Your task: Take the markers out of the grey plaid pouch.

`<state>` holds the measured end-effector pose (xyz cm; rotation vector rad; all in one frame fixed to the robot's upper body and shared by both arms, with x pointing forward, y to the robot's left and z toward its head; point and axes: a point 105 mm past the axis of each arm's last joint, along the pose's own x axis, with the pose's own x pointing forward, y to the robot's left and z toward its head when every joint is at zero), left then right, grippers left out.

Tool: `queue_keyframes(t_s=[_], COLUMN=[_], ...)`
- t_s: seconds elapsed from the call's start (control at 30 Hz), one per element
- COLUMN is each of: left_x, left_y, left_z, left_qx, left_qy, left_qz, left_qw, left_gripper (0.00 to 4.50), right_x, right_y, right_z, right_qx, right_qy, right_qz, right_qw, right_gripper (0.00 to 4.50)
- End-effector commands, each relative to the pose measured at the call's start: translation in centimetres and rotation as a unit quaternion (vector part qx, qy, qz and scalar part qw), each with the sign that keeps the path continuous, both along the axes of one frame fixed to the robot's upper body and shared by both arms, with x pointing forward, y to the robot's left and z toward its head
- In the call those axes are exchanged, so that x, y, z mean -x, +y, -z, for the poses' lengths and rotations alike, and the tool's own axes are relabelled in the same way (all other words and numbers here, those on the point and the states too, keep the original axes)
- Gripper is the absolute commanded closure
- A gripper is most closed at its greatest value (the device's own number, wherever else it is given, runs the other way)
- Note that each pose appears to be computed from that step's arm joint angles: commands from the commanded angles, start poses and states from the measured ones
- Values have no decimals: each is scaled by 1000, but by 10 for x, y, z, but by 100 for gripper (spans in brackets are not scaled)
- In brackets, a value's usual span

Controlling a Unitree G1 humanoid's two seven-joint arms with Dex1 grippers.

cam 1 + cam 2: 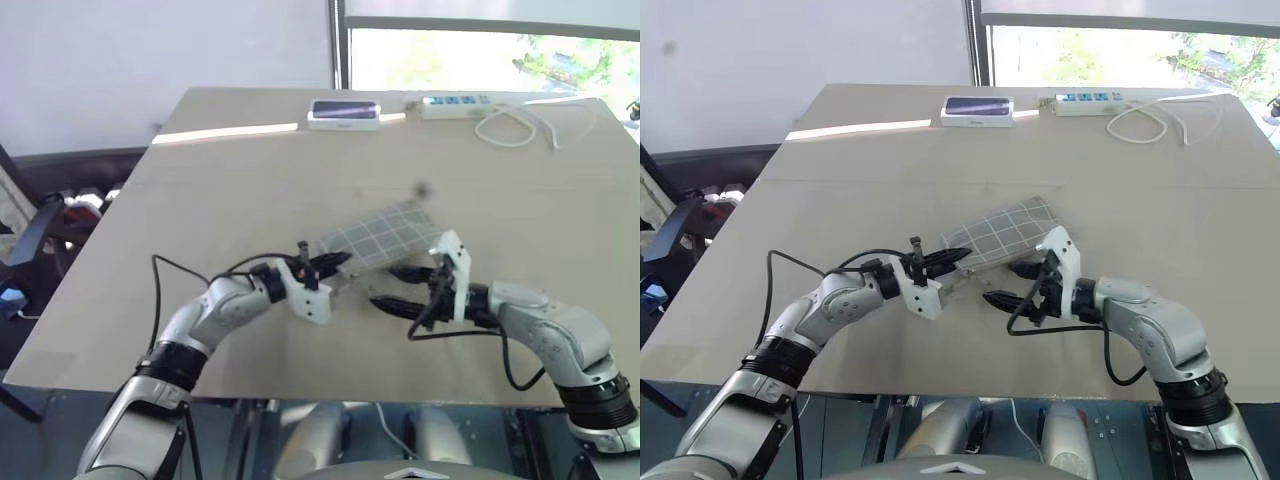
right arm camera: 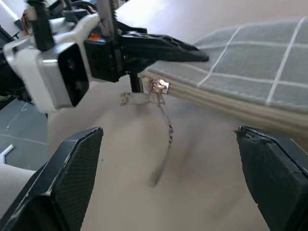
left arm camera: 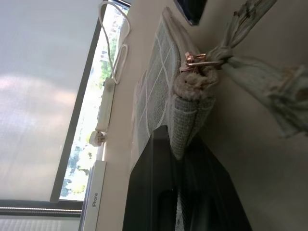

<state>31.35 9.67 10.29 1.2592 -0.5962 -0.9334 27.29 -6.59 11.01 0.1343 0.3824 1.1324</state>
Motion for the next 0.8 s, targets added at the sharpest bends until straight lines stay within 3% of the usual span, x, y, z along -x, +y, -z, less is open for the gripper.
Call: queue_keyframes(t_s=[0.03, 0.27, 0.4, 0.43, 0.5, 0.53, 0.57, 0.63, 0.8], left_x=[3, 2, 3, 4, 4, 5, 5, 6, 5], left_y=[-3, -10, -10, -10, -10, -10, -10, -11, -5], left_z=[5, 3, 3, 3, 3, 4, 5, 4, 2], left_qx=[-1, 5, 8, 8, 8, 8, 11, 13, 21], left_qy=[6, -1, 0, 1, 3, 4, 14, 17, 29], left_qz=[-1, 0, 0, 0, 1, 1, 3, 5, -10], left_qw=[1000, 1000, 1000, 1000, 1000, 1000, 1000, 1000, 999], left_gripper=[442, 442, 450, 450, 450, 450, 450, 450, 450], right_x=[-7, -8, -7, -7, -7, -7, -8, -11, -25], right_y=[7, 21, 23, 22, 20, 19, 15, 8, -25], right_z=[-3, 3, 3, 3, 3, 3, 4, 7, 6], right_qx=[11, 11, 13, 13, 14, 15, 21, 38, 50], right_qy=[-15, -4, -6, -7, -7, -8, -10, -16, -33], right_qz=[2, -11, -18, -18, -16, -15, -8, 7, 99], right_qw=[1000, 1000, 1000, 1000, 1000, 1000, 1000, 999, 993], right_gripper=[0, 0, 127, 199, 280, 377, 420, 443, 443])
